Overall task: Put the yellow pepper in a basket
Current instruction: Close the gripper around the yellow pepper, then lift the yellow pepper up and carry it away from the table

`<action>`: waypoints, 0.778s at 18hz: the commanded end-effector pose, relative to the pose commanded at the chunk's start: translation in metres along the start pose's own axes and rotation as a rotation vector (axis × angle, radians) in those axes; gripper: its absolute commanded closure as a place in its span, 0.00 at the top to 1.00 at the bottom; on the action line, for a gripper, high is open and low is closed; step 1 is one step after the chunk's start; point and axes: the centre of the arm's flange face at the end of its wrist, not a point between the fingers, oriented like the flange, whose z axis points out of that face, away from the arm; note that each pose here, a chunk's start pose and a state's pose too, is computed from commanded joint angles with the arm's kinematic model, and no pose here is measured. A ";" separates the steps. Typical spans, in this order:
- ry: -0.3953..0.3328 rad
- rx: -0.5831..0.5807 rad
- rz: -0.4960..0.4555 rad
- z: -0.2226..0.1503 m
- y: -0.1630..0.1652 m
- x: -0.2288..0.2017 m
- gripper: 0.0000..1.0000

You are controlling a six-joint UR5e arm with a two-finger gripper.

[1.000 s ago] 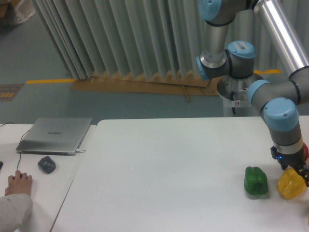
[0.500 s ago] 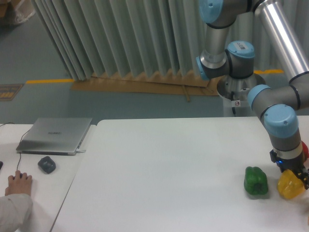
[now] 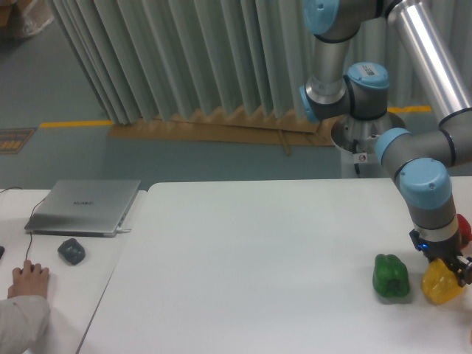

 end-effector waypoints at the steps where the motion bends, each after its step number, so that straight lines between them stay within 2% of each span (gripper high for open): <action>1: 0.004 0.020 -0.001 -0.006 0.000 0.002 0.36; 5: 0.026 0.037 0.026 -0.029 0.009 0.011 0.36; 8: 0.031 0.111 0.122 -0.049 0.019 0.012 0.36; 11: 0.044 0.161 0.139 -0.059 0.045 -0.001 0.36; 14: 0.020 0.167 0.227 -0.063 0.069 -0.020 0.33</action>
